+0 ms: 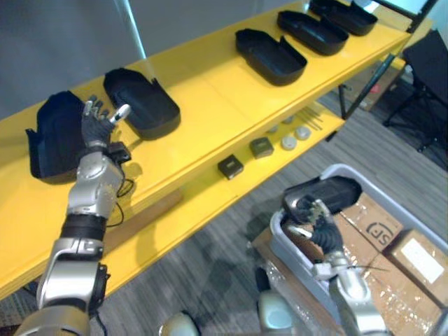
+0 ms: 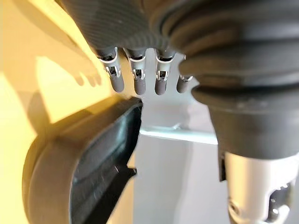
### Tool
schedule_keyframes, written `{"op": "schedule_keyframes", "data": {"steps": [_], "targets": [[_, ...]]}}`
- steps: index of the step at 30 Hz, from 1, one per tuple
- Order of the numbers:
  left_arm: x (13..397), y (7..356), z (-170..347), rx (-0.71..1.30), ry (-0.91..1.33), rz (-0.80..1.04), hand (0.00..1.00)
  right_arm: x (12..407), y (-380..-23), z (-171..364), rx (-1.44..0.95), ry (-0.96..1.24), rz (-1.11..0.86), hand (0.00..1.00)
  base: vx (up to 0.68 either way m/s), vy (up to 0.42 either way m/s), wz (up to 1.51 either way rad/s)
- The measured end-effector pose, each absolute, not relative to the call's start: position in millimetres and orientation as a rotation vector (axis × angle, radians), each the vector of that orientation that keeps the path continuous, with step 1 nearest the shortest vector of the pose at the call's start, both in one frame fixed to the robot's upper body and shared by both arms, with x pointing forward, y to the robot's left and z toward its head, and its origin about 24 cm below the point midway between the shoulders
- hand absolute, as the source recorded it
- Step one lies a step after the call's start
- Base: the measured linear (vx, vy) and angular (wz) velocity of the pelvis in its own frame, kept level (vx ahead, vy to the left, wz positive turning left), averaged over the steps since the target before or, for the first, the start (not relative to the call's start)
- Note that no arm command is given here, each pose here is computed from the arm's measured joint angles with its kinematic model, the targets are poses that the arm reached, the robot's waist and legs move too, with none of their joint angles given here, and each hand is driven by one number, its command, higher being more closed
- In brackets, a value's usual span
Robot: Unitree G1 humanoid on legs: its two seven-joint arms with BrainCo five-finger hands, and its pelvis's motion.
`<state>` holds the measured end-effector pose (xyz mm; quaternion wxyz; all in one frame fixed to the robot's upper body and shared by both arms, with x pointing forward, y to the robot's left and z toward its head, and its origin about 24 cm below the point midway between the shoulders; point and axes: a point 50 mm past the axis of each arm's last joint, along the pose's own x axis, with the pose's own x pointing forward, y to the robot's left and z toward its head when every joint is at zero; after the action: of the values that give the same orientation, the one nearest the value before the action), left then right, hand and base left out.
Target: Walk over and take plastic housings, then place them on the shelf
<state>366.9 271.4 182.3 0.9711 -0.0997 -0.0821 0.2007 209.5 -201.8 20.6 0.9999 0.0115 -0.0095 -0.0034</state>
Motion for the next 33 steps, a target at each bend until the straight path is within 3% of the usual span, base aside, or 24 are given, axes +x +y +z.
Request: {"op": "schedule_keyframes", "data": {"steps": [5, 25, 33], "targets": [[369, 277, 171, -0.195, -0.08, 0.449, 0.0, 208, -198, 19, 0.043, -0.011, -0.003, 0.0, -0.01, 0.05, -0.01], [368, 295, 177, -0.199, -0.08, 0.679, 0.0, 207, -187, 18, 0.086, -0.009, 0.013, 0.0, 0.0, 0.036, -0.01], [371, 292, 182, -0.2, -0.124, 0.598, 0.0, 207, -182, 16, 0.09, -0.001, 0.018, 0.0, 0.0, 0.043, 0.01]]}}
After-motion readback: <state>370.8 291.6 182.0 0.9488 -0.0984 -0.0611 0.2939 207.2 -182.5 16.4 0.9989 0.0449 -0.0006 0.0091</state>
